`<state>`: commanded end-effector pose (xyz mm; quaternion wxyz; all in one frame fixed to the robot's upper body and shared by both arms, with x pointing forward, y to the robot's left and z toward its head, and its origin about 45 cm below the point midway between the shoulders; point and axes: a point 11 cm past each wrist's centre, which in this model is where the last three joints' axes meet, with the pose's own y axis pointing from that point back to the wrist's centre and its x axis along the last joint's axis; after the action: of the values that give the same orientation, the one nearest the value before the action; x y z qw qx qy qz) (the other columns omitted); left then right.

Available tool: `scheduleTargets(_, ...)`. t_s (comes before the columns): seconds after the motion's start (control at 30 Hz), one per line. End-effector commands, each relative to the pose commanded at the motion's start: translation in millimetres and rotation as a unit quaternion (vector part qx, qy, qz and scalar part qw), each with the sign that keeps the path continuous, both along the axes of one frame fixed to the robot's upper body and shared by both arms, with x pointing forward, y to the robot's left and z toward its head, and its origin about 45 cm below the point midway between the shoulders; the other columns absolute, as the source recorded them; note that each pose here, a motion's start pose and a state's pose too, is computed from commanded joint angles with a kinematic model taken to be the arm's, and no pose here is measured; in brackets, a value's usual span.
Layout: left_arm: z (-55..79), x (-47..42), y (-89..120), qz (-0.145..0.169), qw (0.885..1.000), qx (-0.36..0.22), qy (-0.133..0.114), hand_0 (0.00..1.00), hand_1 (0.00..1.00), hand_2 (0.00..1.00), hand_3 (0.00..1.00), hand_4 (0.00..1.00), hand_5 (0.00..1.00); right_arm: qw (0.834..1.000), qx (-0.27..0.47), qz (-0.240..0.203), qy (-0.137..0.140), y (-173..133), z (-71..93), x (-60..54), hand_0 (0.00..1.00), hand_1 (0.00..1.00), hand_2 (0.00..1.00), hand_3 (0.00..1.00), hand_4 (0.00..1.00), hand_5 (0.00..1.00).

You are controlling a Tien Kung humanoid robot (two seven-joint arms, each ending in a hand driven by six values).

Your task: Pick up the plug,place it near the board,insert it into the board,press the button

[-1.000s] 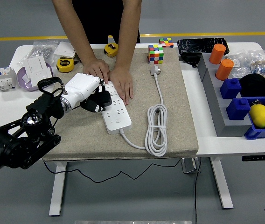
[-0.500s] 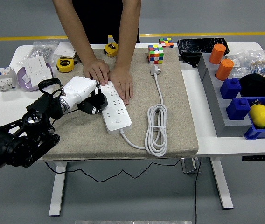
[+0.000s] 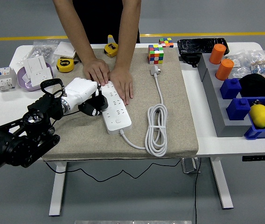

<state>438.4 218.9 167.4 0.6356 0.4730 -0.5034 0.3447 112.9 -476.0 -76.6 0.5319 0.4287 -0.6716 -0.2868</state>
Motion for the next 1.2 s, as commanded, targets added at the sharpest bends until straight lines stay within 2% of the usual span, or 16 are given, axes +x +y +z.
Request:
scheduleTargets(0.37, 2.1, 4.4, -2.6, -0.001, 1.000, 0.013, -0.001, 0.327, 0.277, 0.267, 0.360, 0.618, 0.148, 1.000, -0.003, 0.000, -0.004, -1.5, 1.3, 2.2, 0.998, 0.873, 0.815, 0.856, 0.998, 0.903)
scheduleTargets(0.73, 0.1, 3.7, -6.3, -0.006, 1.000, 0.019, 0.009, 0.324, 0.283, 0.268, 0.362, 0.622, 0.153, 1.000, -0.005, 0.000, -0.005, -2.4, 1.8, 2.3, 0.998, 0.873, 0.814, 0.855, 0.998, 0.903)
scheduleTargets(0.77, 0.1, 3.6, -6.0, -0.006, 1.000, 0.018, 0.011, 0.333, 0.347, 0.304, 0.391, 0.628, 0.160, 1.000, -0.005, 0.000, -0.005, -2.5, 1.8, 2.1, 0.998, 0.871, 0.814, 0.854, 0.998, 0.904)
scheduleTargets(0.93, 0.9, 3.4, -6.5, -0.008, 1.000, 0.007, 0.015, 0.333, 0.347, 0.304, 0.391, 0.628, 0.160, 1.000, -0.007, -0.001, -0.005, -3.0, 2.0, 1.8, 0.998, 0.871, 0.814, 0.854, 0.998, 0.904)
scheduleTargets(0.97, 1.2, 3.4, -6.5, -0.008, 1.000, 0.004, 0.017, 0.370, 0.492, 0.475, 0.511, 0.818, 0.194, 1.000, -0.007, -0.001, -0.005, -3.2, 2.2, 2.2, 0.998, 0.873, 0.813, 0.854, 0.998, 0.902)
scheduleTargets(1.13, 3.9, 3.0, -6.6, -0.006, 1.000, -0.004, 0.022, 0.370, 0.492, 0.475, 0.511, 0.818, 0.194, 1.000, -0.007, -0.003, -0.005, -3.5, 2.3, 2.2, 0.998, 0.873, 0.813, 0.854, 0.998, 0.902)
scheduleTargets(1.17, 4.8, 2.8, -6.7, -0.006, 1.000, -0.004, 0.023, 0.540, 0.678, 0.584, 0.571, 0.940, 0.257, 1.000, -0.007, -0.004, -0.004, -3.5, 2.1, 1.6, 0.998, 0.884, 0.808, 0.852, 0.998, 0.890)
scheduleTargets(1.2, 5.5, 2.4, -7.1, -0.005, 1.000, -0.006, 0.025, 0.540, 0.678, 0.584, 0.571, 0.940, 0.257, 1.000, -0.006, -0.005, -0.003, -3.4, 1.9, 1.0, 0.998, 0.884, 0.808, 0.852, 0.998, 0.890)
